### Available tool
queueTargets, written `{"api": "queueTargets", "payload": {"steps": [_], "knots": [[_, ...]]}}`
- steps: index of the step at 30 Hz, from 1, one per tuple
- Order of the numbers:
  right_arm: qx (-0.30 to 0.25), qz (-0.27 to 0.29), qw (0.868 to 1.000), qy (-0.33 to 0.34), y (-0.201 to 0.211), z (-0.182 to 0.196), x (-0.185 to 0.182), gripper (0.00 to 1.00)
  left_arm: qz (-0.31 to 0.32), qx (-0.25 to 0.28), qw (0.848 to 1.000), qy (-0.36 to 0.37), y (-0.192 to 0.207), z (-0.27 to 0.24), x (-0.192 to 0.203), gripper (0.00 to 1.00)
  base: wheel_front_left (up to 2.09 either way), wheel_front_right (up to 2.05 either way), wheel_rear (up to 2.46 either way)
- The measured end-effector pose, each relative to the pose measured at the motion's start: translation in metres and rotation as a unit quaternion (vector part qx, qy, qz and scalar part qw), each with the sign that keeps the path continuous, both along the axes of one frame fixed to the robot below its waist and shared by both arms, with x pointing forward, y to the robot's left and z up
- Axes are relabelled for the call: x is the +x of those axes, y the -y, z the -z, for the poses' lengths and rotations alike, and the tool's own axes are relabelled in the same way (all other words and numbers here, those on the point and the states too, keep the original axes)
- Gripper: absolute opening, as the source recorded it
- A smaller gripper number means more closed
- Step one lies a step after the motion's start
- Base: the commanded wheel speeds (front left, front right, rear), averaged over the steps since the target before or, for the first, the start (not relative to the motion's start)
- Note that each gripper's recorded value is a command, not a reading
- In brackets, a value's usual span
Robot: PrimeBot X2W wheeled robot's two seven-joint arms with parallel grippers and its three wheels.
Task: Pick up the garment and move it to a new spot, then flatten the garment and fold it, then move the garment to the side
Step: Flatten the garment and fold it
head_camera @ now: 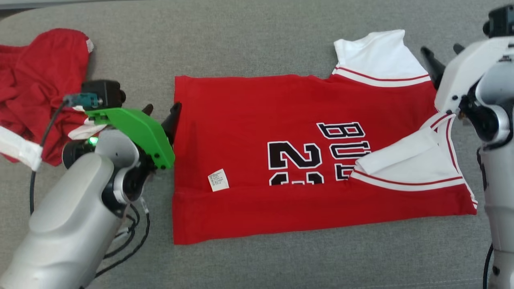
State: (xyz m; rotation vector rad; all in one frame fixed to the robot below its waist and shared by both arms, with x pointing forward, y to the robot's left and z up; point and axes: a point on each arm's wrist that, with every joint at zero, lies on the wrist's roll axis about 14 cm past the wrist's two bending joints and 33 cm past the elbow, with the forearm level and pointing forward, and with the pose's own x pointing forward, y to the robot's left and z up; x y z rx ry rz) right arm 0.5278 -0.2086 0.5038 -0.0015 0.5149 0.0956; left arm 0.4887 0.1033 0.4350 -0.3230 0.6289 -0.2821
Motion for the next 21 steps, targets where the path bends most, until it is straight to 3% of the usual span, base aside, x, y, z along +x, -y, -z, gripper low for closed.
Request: {"api": "queueTargets", "payload": {"steps": [8,20,21], "knots": [[-0.030,-0.036,0.999,-0.005,-0.014,0.012,0.056,1.00,0.024,0.040,0.998,-0.031,0.005,0.033,0.050,1.00,0.00,0.00,0.00],[-0.061,-0.040,0.996,-0.046,0.002,0.058,0.084,1.00,0.033,0.088,0.993,-0.068,0.006,0.079,0.077,1.00,0.00,0.00,0.00],[-0.062,-0.040,0.996,-0.050,0.003,0.061,0.085,1.00,0.034,0.090,0.993,-0.075,0.006,0.081,0.077,0.77,0.00,0.00,0.00]]}}
